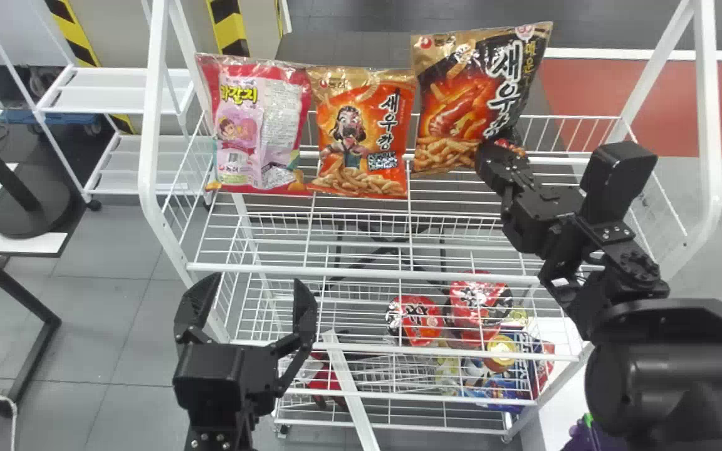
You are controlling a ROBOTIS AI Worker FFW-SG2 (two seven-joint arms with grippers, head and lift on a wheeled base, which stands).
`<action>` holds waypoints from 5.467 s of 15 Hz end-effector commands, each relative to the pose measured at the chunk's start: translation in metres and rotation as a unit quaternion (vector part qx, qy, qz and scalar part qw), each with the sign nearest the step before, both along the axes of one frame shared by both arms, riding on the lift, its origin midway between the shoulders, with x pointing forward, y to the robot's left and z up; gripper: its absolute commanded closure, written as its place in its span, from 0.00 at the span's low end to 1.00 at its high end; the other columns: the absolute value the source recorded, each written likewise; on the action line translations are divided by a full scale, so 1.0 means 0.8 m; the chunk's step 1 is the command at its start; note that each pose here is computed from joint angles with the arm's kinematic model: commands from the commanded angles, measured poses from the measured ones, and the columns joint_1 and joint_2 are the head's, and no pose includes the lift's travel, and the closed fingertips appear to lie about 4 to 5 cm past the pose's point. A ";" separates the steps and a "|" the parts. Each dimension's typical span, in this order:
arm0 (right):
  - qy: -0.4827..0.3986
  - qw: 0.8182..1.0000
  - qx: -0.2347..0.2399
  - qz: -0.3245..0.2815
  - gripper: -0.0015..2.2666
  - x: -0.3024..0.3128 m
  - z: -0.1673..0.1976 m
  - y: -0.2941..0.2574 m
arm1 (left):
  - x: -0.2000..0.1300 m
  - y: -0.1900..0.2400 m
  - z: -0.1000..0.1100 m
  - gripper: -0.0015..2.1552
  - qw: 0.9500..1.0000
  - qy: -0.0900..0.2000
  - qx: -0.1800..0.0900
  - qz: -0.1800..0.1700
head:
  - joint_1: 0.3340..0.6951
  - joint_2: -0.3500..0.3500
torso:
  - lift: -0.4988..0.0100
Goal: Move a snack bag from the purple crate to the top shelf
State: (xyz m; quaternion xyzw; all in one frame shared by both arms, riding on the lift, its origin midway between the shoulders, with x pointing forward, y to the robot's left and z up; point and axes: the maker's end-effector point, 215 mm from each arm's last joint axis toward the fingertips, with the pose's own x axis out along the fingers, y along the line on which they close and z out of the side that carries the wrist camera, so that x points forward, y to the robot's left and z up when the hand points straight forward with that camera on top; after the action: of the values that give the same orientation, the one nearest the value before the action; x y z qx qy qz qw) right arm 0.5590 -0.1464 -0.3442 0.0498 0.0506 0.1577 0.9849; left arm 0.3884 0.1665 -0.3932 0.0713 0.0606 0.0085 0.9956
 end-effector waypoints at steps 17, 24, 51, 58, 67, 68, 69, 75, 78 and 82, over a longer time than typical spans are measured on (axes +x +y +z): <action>-0.012 0.997 0.024 -0.071 0.73 0.020 -0.064 -0.018 | -0.006 -0.007 0.000 0.05 1.000 -0.005 -0.001 -0.008 | 1.00 0.50 | 0.98; 0.013 0.997 0.030 -0.070 0.73 0.032 -0.094 -0.016 | -0.009 -0.003 0.003 0.05 1.000 -0.012 0.000 -0.005 | 1.00 0.50 | 0.98; 0.020 0.997 0.035 -0.069 0.10 0.039 -0.114 -0.019 | -0.011 -0.001 0.004 0.05 1.000 -0.014 0.001 -0.003 | 1.00 0.51 | 0.98; -0.024 0.997 0.039 -0.063 0.10 0.019 -0.071 -0.011 | -0.012 0.000 0.005 0.05 1.000 -0.015 0.001 -0.001 | 1.00 0.51 | 0.98; 0.107 0.993 -0.037 -0.029 0.04 -0.107 -0.047 -0.001 | -0.008 0.001 0.007 0.05 1.000 -0.018 0.001 0.001 | 1.00 0.56 | 0.98; 0.110 0.993 -0.041 -0.030 0.04 -0.125 -0.044 -0.008 | -0.008 -0.001 0.007 0.05 1.000 -0.017 0.001 -0.001 | 1.00 0.55 | 0.98; 0.106 0.993 -0.044 -0.022 0.05 -0.140 -0.041 -0.009 | -0.008 -0.002 0.007 0.05 1.000 -0.018 -0.001 -0.002 | 1.00 0.55 | 0.98; 0.033 0.998 -0.051 -0.032 0.05 -0.201 -0.016 -0.068 | -0.009 -0.001 0.011 0.05 1.000 -0.017 -0.011 -0.001 | 1.00 0.47 | 0.98; 0.012 0.998 -0.048 -0.041 0.05 -0.218 -0.008 -0.097 | -0.009 0.008 0.031 0.05 0.999 -0.022 -0.041 0.005 | 1.00 0.43 | 0.98; 0.002 0.999 -0.043 -0.032 0.05 -0.236 0.002 -0.109 | -0.011 0.027 0.071 0.05 0.997 -0.039 -0.068 0.021 | 1.00 0.40 | 0.98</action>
State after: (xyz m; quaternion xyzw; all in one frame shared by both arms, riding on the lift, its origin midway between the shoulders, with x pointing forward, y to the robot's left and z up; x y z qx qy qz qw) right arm 0.3741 -0.2273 -0.3468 0.0055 0.0617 0.1265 0.9900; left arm 0.3800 0.1836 -0.3468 0.0126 0.0276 0.0239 0.9993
